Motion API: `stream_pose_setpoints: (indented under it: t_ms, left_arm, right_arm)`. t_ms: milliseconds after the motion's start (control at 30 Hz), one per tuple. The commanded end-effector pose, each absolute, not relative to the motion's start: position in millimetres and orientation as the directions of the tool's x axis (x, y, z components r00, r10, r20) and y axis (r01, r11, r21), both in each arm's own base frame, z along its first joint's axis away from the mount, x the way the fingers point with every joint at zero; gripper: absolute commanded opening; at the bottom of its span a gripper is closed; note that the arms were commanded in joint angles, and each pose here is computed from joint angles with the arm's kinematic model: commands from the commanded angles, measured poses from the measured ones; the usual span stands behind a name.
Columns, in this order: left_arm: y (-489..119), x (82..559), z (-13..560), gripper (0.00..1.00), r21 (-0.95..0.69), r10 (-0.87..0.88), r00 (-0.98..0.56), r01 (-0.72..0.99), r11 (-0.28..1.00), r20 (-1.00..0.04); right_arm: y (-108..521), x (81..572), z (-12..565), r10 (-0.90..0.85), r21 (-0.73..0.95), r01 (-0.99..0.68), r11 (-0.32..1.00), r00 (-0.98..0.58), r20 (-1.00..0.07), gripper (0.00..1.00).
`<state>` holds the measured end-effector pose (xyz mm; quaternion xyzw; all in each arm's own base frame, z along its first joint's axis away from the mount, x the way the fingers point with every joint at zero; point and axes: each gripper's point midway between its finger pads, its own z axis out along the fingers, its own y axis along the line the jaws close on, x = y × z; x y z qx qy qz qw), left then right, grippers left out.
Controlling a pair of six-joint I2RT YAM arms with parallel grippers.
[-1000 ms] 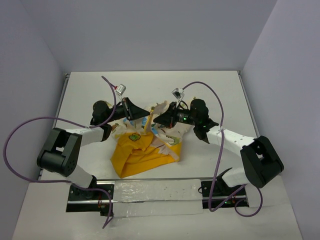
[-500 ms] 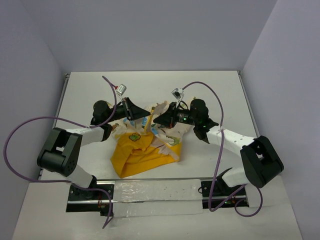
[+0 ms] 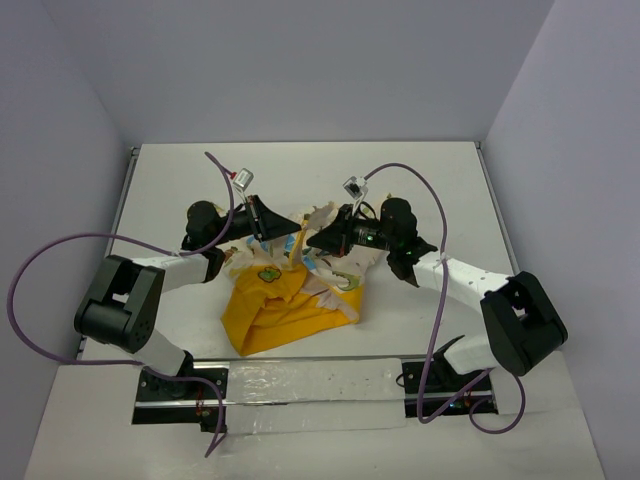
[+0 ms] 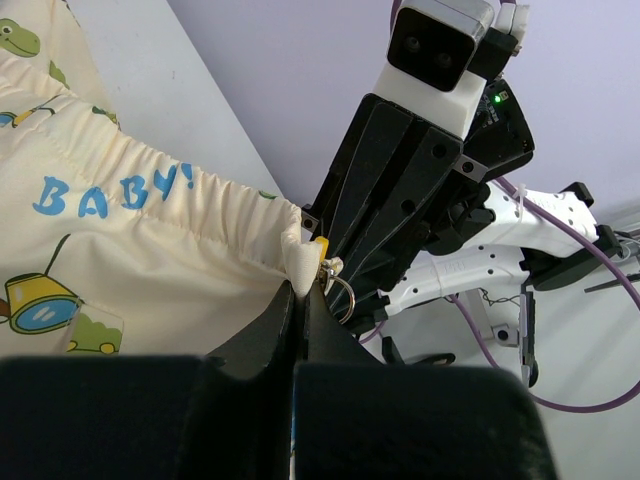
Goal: Zip up the jacket
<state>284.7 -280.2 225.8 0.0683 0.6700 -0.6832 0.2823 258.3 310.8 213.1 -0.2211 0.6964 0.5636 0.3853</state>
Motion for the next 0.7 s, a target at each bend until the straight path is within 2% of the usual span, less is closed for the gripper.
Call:
stream_pose_setpoints:
  t_ms: [0,667]
  left_arm:
    - [-285.5,282.2,241.5,0.00,-0.837,-0.272,-0.801,0.547,0.027,-0.533]
    - [-285.3,276.7,241.7,0.00,-0.831,-0.252,-0.802,0.556,0.013,-0.541]
  right_arm:
    - [313.2,254.4,239.5,0.155,0.549,-0.805,0.224,-0.527,-0.836,0.00]
    - [310.3,251.2,236.7,0.166,0.552,-0.802,0.228,-0.526,-0.834,0.00]
